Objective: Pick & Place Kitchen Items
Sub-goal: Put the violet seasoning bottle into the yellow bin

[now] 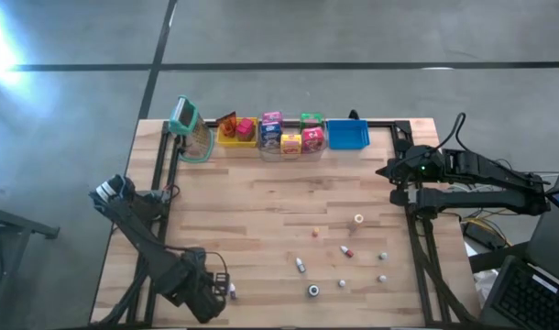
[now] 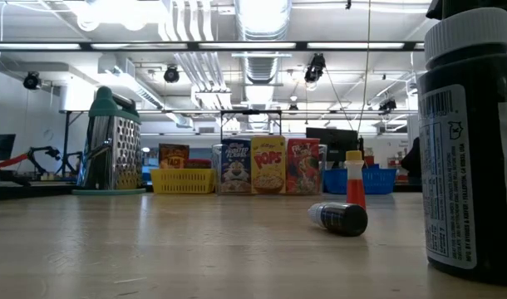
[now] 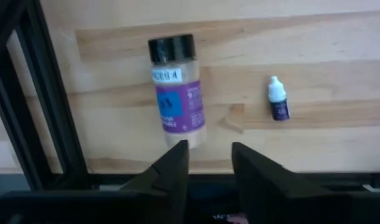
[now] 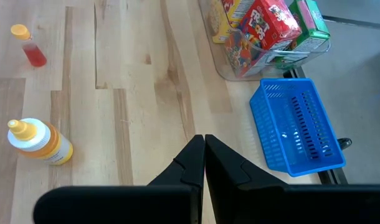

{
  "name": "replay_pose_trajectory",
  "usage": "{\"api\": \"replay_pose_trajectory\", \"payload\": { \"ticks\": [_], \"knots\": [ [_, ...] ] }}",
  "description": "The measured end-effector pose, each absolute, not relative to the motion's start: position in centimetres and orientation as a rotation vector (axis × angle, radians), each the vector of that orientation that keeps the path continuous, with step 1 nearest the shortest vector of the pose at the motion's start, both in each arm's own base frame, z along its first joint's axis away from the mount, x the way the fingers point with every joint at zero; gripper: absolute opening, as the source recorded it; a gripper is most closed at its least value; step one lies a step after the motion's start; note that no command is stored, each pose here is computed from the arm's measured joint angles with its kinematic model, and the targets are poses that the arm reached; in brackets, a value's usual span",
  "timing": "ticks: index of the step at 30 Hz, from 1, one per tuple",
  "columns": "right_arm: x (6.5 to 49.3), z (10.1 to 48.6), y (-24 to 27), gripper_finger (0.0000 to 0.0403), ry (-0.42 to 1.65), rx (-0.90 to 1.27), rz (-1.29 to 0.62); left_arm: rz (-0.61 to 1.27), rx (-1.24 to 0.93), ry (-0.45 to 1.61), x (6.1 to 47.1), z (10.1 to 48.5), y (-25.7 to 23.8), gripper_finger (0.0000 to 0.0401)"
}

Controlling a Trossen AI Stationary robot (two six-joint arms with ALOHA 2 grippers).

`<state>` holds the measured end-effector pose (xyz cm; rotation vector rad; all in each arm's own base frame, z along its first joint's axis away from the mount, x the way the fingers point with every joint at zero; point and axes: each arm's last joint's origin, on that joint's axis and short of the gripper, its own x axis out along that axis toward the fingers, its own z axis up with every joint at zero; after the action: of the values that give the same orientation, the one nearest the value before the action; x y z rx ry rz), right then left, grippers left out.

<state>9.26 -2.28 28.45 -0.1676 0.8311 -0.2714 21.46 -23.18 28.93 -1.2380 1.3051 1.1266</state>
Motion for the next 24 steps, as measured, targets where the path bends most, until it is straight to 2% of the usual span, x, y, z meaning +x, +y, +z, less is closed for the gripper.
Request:
{"api": "replay_pose_trajectory", "payload": {
  "ticks": [5, 8, 15, 20, 24],
  "knots": [
    [9.3, 28.5, -2.3, 0.0008, 0.831, -0.168, -0.271, 1.138, -1.209, 1.300, 21.0, 28.2, -23.4, 0.0195],
    [9.3, 28.5, -2.3, 0.0008, 0.831, -0.167, -0.271, 1.148, -1.158, 1.254, 20.5, 27.2, -23.4, 0.0216],
    [9.3, 28.5, -2.3, 0.0008, 0.831, -0.168, -0.271, 0.973, -1.151, 1.221, 21.2, 24.5, -24.0, 0.0212],
    [9.3, 28.5, -2.3, 0.0008, 0.831, -0.168, -0.271, 0.963, -1.275, 1.280, 20.9, 23.8, -25.1, 0.0211],
    [9.3, 28.5, -2.3, 0.0008, 0.831, -0.168, -0.271, 0.953, -1.296, 1.309, 20.9, 23.1, -25.4, 0.0211]
  ]
}}
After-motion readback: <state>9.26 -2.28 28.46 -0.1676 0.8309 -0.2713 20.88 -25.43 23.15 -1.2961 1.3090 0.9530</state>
